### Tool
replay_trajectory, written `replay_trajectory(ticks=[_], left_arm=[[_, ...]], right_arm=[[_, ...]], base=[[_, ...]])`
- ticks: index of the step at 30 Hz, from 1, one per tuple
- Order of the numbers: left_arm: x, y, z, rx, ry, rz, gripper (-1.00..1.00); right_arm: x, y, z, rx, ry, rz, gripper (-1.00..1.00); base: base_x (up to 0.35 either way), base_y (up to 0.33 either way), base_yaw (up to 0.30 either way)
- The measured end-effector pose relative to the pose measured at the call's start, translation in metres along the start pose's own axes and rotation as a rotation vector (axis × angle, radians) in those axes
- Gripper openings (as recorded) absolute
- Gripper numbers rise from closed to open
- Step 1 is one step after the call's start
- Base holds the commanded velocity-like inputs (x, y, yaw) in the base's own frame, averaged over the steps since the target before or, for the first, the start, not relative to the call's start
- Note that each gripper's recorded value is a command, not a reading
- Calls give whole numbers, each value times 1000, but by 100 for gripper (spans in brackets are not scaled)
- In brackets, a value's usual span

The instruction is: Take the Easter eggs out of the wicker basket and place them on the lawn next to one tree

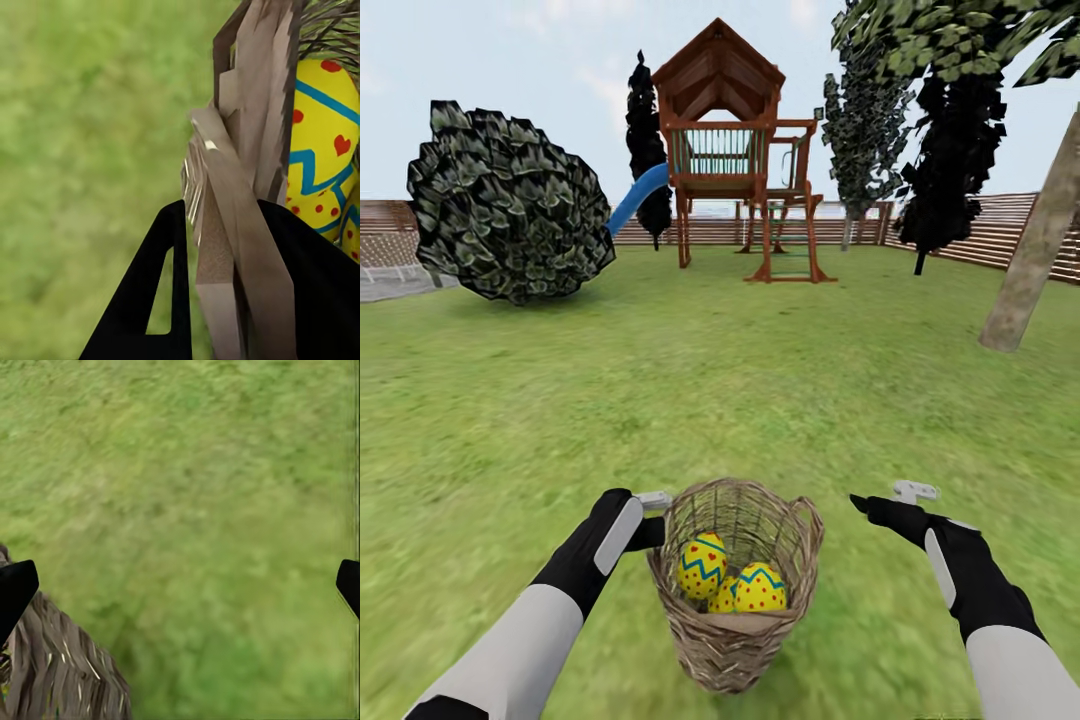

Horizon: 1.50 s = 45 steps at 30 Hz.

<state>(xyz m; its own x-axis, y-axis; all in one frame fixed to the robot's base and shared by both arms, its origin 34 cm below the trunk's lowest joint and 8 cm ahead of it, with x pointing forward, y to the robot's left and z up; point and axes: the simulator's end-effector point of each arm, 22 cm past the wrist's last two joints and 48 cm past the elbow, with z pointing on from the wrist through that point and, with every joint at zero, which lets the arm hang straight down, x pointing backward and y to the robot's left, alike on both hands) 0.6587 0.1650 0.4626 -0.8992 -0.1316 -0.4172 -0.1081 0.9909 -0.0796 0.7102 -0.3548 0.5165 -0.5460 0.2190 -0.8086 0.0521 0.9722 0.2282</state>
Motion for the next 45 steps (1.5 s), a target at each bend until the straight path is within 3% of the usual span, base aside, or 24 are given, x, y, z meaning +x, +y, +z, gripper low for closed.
replay_trajectory(ticks=[13,37,39,42,45], left_arm=[[-21,-3,-27,-1,-7,2,-100],[-63,-10,-84,1,-38,4,-100],[-67,-11,-89,3,-40,4,-100],[-72,-12,-96,5,-47,4,-100],[-77,-13,-103,6,-51,3,-100]], right_arm=[[-32,7,-12,-1,-7,-2,100],[-93,23,-39,-7,-31,0,100],[-99,24,-40,-4,-54,-8,100],[-65,-7,-30,110,-54,-18,100],[-23,-28,-30,167,11,-57,100]], base=[[0,0,-82],[0,0,-205],[0,0,-206],[0,0,-206],[0,0,-206]])
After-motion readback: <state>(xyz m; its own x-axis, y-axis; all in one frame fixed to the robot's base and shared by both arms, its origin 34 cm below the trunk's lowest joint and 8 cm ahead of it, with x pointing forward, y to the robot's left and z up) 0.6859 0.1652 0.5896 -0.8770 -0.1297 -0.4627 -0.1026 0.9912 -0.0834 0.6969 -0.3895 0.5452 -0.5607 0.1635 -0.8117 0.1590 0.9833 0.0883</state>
